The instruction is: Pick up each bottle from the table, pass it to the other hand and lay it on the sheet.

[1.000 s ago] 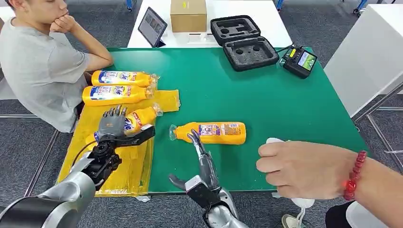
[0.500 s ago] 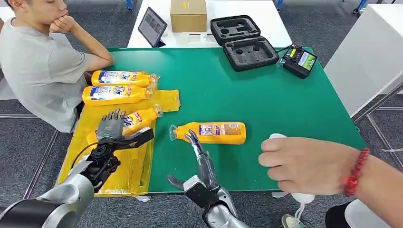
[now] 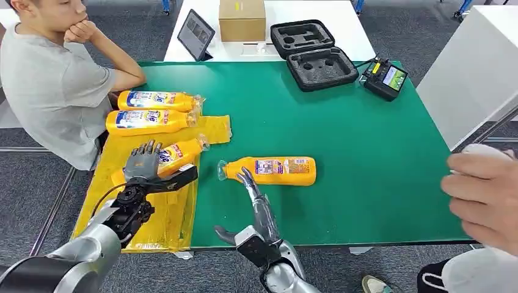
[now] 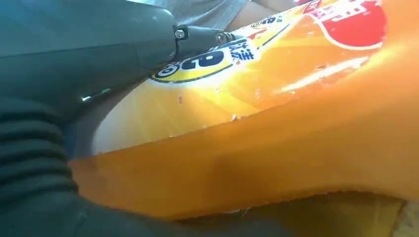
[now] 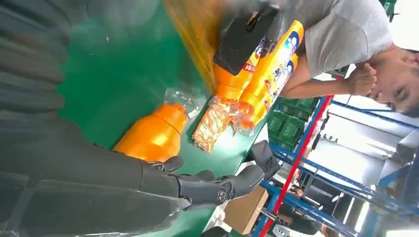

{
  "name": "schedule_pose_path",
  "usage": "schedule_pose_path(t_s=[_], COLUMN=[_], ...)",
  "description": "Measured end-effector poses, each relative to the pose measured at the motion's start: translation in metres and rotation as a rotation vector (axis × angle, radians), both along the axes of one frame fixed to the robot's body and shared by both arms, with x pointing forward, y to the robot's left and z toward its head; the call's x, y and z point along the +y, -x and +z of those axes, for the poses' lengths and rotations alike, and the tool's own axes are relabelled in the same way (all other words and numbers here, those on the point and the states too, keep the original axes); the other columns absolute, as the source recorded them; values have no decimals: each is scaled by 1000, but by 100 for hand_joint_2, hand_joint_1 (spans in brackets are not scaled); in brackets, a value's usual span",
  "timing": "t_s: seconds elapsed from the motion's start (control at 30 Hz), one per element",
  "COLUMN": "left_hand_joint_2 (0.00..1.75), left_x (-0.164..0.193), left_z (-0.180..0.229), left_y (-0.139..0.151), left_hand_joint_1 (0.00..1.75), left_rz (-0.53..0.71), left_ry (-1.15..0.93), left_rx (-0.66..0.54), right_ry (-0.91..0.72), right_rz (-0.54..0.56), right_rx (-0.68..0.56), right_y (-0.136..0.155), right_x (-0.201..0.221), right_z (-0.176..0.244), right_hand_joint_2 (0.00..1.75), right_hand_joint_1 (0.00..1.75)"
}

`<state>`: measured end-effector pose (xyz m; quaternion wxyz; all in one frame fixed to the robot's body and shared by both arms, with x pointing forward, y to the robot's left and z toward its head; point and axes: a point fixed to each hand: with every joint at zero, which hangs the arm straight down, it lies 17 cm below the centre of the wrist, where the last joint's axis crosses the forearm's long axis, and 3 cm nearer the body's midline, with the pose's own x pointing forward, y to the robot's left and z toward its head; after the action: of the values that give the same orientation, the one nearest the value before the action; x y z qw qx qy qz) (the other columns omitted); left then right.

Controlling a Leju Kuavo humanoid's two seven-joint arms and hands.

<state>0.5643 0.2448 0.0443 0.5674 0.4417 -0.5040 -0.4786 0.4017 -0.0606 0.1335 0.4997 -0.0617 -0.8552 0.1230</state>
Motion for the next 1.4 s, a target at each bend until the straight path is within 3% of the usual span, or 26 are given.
schedule_pose_path(t_s=[0.07,0.1,0.4,1.03,1.07,1.27,1.4], left_hand_joint_2=[175,0,0,0,175,175,175], left_x=[-4,-9,-108,-138,-140,-154,-163], left_z=[4,7,37,70,76,119,131], left_y=[-1,-1,13,39,41,66,94], left_hand_joint_1=[0,0,0,0,0,0,0], left_rz=[-22,-36,-279,-334,-339,-396,-420], left_ry=[6,25,278,288,295,521,696], left_rx=[-24,-41,-152,-348,-374,-523,-568], right_ry=[-2,-2,15,60,66,214,292], right_rz=[-3,-6,-27,-56,-59,-79,-169], right_rx=[0,0,-18,-7,-11,-157,-231], right_y=[-1,-1,-3,8,8,23,25], right_x=[-1,-1,-4,-16,-16,-17,-43], right_z=[0,0,3,-13,-13,8,24], right_hand_joint_2=[175,175,175,175,175,175,175], right_hand_joint_1=[0,0,0,0,0,0,0])
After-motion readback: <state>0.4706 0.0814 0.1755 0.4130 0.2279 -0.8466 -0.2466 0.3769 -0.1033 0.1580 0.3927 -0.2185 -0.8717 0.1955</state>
